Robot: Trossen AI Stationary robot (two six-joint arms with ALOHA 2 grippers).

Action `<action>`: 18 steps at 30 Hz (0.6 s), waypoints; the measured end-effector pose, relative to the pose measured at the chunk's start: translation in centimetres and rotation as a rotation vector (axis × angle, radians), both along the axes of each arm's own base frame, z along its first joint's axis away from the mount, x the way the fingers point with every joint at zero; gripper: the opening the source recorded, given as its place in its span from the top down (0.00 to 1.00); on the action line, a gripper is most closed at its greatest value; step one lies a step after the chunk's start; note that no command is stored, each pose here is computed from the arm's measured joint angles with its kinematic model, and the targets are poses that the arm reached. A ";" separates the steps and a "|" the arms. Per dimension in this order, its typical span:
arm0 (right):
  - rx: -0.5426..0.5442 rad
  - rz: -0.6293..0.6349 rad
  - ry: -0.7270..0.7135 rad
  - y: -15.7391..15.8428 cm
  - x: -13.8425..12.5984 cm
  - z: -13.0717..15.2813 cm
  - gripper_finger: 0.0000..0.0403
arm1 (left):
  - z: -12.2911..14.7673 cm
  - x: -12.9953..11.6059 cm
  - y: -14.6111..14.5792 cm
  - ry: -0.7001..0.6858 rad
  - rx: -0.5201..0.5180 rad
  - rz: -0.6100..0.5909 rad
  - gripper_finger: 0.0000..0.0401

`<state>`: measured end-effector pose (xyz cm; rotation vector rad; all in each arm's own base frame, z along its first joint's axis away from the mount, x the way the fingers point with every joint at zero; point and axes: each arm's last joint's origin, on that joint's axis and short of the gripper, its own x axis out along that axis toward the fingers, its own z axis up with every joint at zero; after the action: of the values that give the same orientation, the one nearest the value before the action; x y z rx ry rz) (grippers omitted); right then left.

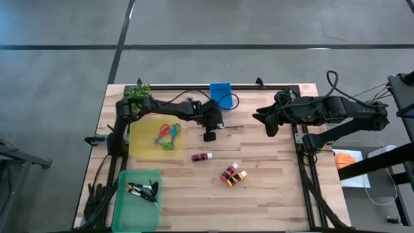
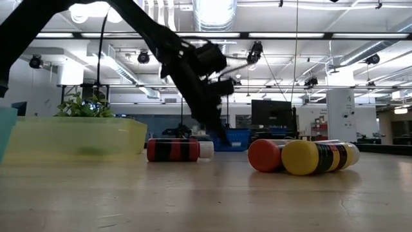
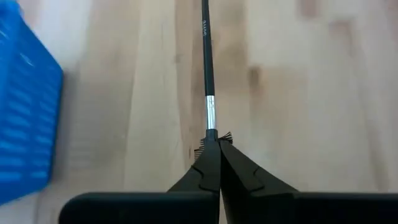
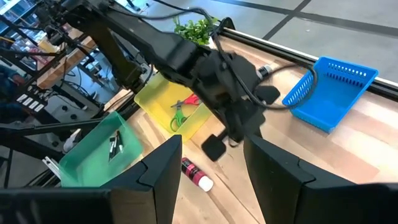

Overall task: Pick & Place Paint Supplies
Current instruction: Put the black paint brush into the blue bin

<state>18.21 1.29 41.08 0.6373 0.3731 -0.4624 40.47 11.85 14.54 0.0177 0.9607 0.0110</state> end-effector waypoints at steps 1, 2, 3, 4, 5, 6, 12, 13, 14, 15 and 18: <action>0.000 -0.001 -0.001 0.0 0.0 0.0 0.58 | 0.7 -0.1 -0.1 -0.012 -0.005 -0.006 0.99; 0.000 0.000 -0.002 0.0 0.0 0.0 0.58 | 1.2 -0.2 -0.2 -0.018 -0.010 -0.012 0.99; 0.000 -0.001 -0.003 0.0 0.0 0.0 0.58 | 1.9 -0.4 -0.3 -0.030 -0.007 -0.013 1.00; 0.001 -0.001 -0.004 0.0 0.0 0.0 0.58 | 2.5 -0.6 -0.4 -0.030 -0.009 -0.018 1.00; 0.002 -0.001 -0.004 0.0 0.0 0.0 0.58 | 3.3 -0.9 -0.6 -0.039 -0.007 -0.024 1.00; 0.001 -0.002 -0.005 0.0 0.0 0.0 0.58 | 4.3 -1.2 -0.9 -0.049 -0.007 -0.031 1.00; 0.001 -0.003 -0.004 0.0 0.1 -0.1 0.58 | 9.0 -5.0 -3.8 0.018 -0.018 -0.101 1.00; -0.001 -0.005 -0.002 0.0 0.1 -0.2 0.58 | 9.7 -5.9 -4.5 0.028 -0.020 -0.114 1.00; -0.002 -0.008 0.001 0.0 0.1 -0.2 0.58 | 10.3 -6.8 -5.4 0.040 -0.025 -0.128 1.00; -0.003 -0.010 0.003 0.0 0.2 -0.3 0.58 | 10.9 -7.9 -6.3 0.054 -0.034 -0.140 1.00; -0.005 -0.017 0.010 0.0 0.2 -0.6 0.58 | 11.8 -11.6 -9.4 0.109 -0.066 -0.187 1.00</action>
<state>18.44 1.28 40.49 0.6335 0.3758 -0.4822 28.86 2.44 26.30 0.0473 1.0649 -0.1961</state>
